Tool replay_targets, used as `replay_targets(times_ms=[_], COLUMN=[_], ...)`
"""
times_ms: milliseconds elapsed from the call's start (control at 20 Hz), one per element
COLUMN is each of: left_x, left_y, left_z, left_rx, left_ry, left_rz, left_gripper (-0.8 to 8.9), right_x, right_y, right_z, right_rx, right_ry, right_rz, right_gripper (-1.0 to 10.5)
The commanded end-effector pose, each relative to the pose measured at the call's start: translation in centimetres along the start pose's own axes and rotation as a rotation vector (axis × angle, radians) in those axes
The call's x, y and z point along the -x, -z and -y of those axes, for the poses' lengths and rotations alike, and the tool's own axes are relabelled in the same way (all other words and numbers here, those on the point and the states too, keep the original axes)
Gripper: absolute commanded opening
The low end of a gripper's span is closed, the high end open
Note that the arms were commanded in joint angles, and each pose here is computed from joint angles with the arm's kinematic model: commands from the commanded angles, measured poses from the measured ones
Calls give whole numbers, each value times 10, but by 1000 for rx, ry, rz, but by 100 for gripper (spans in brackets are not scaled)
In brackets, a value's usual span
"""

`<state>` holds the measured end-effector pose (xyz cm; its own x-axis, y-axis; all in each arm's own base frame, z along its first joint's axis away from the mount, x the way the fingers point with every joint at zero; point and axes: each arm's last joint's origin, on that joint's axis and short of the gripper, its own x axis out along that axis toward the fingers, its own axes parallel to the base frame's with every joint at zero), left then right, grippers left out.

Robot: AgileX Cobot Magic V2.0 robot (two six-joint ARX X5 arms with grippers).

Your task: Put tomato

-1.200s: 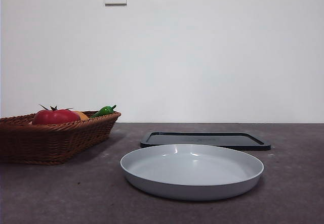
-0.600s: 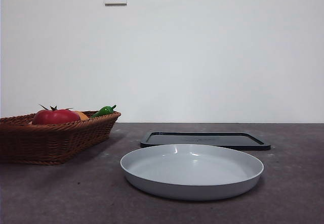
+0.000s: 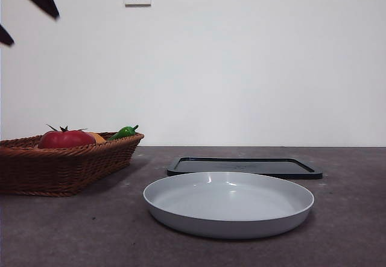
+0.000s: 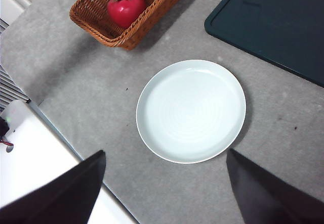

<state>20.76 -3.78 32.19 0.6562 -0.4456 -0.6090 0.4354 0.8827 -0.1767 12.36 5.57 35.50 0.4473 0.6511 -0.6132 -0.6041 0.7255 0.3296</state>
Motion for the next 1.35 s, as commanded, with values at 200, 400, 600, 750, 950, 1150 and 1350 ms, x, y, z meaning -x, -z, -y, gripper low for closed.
replay_targets(times_ms=[200, 400, 600, 750, 950, 1150, 1350], left_x=[-51, -86, -111, -126, -140, -146, -146], left_y=[-12, -9, -4, 0, 4, 7, 7], left_z=[-20, -34, -43, -48, -54, -54, -54], left_rx=[-73, -90, -89, -91, -110, -117, -117], left_ry=[-20, -24, -19, -16, -21, -17, -19], left_rz=[-31, -73, -109, -127, -139, -151, -152], left_gripper=[500, 500, 500, 499, 499, 499, 500], right_x=[3, 3, 3, 3, 3, 3, 3], right_y=[-5, -5, -5, -5, -5, -5, -5], right_z=[-2, -2, -2, -2, -2, -2, -2], right_rx=[24, 22, 23, 22, 23, 22, 22], right_ry=[-5, -5, -5, -5, -5, -5, -5], right_rz=[18, 18, 18, 18, 18, 18, 18], right_gripper=[379, 379, 379, 379, 379, 379, 379])
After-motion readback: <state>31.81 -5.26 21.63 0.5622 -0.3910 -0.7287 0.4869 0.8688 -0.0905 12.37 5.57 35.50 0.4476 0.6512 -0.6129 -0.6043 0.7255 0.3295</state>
